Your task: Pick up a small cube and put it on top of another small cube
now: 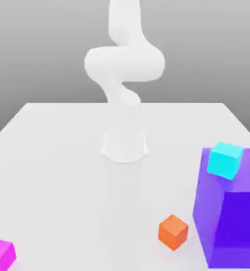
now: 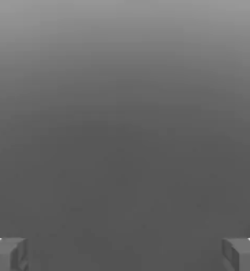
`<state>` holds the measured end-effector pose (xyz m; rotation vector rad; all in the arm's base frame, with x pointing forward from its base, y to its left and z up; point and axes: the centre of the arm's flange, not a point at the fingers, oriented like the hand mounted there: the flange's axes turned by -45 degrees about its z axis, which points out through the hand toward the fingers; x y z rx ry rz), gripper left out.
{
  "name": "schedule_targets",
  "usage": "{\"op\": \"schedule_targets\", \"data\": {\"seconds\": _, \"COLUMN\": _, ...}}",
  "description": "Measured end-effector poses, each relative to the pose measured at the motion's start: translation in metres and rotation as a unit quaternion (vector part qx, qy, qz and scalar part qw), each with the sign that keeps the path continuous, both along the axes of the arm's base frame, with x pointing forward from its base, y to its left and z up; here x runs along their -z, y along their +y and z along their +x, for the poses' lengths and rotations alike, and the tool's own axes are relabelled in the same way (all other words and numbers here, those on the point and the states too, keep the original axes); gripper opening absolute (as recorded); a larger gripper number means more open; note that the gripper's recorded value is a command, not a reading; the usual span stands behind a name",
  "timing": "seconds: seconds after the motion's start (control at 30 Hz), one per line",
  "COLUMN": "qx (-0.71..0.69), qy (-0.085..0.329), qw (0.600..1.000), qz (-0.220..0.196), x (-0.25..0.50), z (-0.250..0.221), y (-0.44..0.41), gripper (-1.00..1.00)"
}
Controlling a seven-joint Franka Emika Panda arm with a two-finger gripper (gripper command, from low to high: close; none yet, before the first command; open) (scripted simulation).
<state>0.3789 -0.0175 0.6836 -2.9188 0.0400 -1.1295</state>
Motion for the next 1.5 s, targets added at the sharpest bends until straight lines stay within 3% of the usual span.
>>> {"op": "schedule_targets", "data": {"seconds": 0.27, "qx": 0.021, "qy": 0.097, "qw": 0.995, "qz": 0.017, "x": 0.107, "z": 0.085, "y": -0.064, "gripper": 0.0}}
{"op": "schedule_targets", "data": {"seconds": 0.53, "qx": 0.05, "qy": 0.19, "qw": 0.98, "qz": 0.031, "x": 0.233, "z": 0.13, "y": -0.134, "gripper": 0.0}}
{"op": "schedule_targets", "data": {"seconds": 0.8, "qx": 0.084, "qy": 0.28, "qw": 0.956, "qz": 0.04, "x": 0.371, "z": 0.131, "y": -0.206, "gripper": 0.0}}
{"op": "schedule_targets", "data": {"seconds": 1.0, "qx": 0.107, "qy": 0.348, "qw": 0.931, "qz": 0.042, "x": 0.474, "z": 0.103, "y": -0.253, "gripper": 0.0}}
{"op": "schedule_targets", "data": {"seconds": 1.13, "qx": 0.11, "qy": 0.358, "qw": 0.926, "qz": 0.041, "x": 0.536, "z": 0.097, "y": -0.261, "gripper": 0.0}}
{"op": "schedule_targets", "data": {"seconds": 1.17, "qx": 0.11, "qy": 0.358, "qw": 0.926, "qz": 0.042, "x": 0.548, "z": 0.097, "y": -0.261, "gripper": -1.0}}
{"op": "schedule_targets", "data": {"seconds": 1.37, "qx": 0.11, "qy": 0.358, "qw": 0.926, "qz": 0.042, "x": 0.554, "z": 0.096, "y": -0.261, "gripper": -1.0}}
{"op": "schedule_targets", "data": {"seconds": 1.5, "qx": 0.11, "qy": 0.359, "qw": 0.926, "qz": 0.042, "x": 0.514, "z": 0.097, "y": -0.261, "gripper": -1.0}}
